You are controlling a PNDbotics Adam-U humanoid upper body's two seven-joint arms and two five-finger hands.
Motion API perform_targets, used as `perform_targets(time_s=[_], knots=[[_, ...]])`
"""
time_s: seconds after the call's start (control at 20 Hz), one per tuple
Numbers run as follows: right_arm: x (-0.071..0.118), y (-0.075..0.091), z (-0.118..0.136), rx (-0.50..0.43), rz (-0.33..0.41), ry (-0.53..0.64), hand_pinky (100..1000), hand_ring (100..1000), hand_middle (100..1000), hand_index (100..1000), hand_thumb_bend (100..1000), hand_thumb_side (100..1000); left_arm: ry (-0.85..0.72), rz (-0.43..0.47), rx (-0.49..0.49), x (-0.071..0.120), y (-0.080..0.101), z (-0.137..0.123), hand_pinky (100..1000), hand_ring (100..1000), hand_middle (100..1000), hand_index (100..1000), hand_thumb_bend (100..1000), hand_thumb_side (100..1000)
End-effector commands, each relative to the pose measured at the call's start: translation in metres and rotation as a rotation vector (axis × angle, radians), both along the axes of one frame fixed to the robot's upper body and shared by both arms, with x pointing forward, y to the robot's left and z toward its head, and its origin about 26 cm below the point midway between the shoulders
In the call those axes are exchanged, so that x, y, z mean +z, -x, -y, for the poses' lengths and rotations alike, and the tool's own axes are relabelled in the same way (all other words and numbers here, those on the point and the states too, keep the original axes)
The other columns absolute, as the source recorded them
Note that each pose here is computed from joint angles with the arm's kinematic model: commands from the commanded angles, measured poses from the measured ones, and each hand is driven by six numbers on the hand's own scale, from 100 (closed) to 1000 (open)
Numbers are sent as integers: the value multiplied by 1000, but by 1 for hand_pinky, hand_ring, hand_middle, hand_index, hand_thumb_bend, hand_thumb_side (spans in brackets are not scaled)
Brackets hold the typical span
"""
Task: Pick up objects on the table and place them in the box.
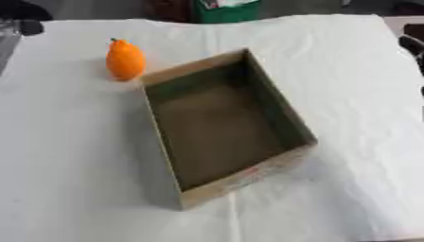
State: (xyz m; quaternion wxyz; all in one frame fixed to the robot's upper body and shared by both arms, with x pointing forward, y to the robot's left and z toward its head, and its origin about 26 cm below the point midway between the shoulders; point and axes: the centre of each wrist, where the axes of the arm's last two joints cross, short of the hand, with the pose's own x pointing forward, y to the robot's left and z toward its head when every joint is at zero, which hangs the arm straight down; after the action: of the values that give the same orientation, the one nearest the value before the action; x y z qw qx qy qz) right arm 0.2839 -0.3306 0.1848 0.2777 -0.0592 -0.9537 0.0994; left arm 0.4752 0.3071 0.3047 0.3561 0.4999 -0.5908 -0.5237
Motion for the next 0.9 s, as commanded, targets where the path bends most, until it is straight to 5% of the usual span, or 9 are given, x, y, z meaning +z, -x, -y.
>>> perform_targets(time_s=[0.05, 0.2, 0.65, 0.9], knots=[[11, 2, 0, 16, 28, 30, 893, 869, 735, 883, 100, 1000, -66, -25, -13, 11, -2, 5, 524, 746, 813, 971, 946, 809], [11, 2, -1, 22, 26, 32, 894, 870, 735, 882, 100, 1000, -71, -89, -31, 7, -5, 9, 539, 759, 826, 984, 851, 744], [10, 1, -2, 29, 18, 44, 897, 871, 729, 879, 100, 1000, -56, -166, -29, 6, -8, 21, 543, 762, 826, 1000, 861, 742], [10, 1, -4, 36, 15, 53, 899, 870, 722, 874, 100, 1000, 9, -183, -54, 4, -12, 30, 539, 752, 803, 1000, 773, 742]])
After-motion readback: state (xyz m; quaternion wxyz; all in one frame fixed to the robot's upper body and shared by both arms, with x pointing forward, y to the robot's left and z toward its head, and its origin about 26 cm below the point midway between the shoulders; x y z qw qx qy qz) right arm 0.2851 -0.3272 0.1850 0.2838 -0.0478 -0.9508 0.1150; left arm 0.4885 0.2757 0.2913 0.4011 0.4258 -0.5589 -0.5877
